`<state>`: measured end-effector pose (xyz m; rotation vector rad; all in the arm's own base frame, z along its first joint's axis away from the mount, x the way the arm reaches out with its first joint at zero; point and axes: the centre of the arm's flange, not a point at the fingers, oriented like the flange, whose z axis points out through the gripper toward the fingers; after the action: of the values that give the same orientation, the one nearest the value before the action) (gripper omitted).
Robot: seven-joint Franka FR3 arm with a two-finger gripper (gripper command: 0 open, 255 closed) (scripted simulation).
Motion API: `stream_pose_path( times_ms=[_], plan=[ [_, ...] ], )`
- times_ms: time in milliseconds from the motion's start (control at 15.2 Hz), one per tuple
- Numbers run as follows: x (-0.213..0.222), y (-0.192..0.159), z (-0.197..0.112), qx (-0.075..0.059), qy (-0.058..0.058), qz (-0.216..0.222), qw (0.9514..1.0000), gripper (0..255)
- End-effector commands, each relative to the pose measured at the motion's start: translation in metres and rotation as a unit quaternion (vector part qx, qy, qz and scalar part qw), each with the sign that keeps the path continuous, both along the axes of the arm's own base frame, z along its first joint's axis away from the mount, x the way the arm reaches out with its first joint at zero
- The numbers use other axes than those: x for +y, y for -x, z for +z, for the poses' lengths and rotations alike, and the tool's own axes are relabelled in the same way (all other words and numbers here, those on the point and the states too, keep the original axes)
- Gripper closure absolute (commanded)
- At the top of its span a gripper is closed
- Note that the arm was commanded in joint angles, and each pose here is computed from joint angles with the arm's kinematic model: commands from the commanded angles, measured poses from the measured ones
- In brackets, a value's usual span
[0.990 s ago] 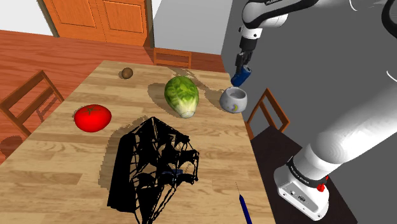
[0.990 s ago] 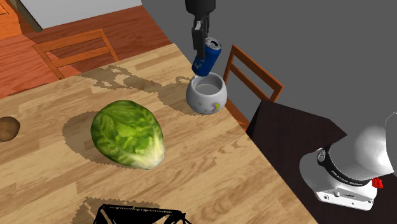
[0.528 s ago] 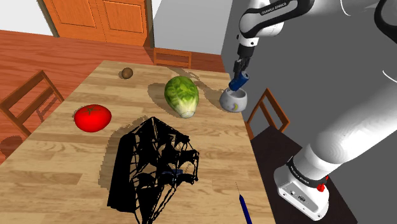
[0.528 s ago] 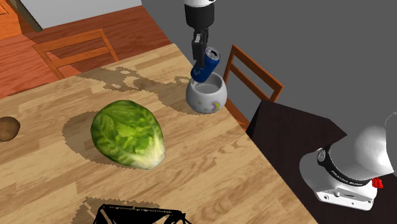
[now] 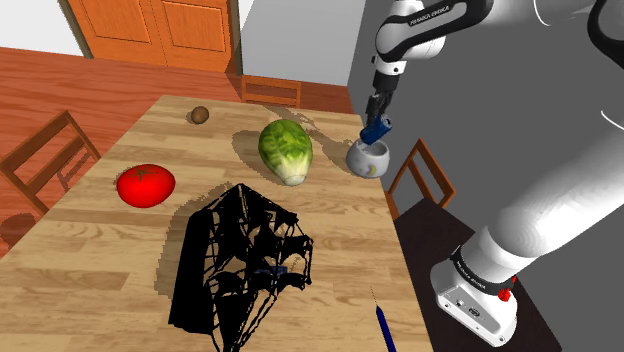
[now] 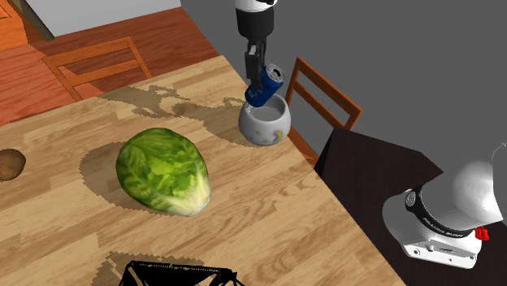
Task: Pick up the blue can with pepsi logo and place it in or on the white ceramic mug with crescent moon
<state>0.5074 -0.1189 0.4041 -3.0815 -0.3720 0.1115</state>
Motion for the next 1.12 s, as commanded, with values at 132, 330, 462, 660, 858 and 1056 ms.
stream_pose_path(
  times_ms=[132,330,462,660,858,1056],
  plan=[
    [0.0,0.0,-0.001,0.001,0.0,0.0,1.0,0],
    [0.0,-0.001,0.011,0.001,0.0,0.0,1.0,0],
    [-0.001,-0.003,0.038,0.001,0.0,0.0,1.0,0],
    [-0.001,-0.004,0.048,0.001,0.0,0.0,1.0,0],
    [-0.001,-0.004,0.048,0.001,0.0,0.0,1.0,0],
    [-0.001,-0.004,0.048,0.001,0.0,0.0,1.0,0]
  ],
)
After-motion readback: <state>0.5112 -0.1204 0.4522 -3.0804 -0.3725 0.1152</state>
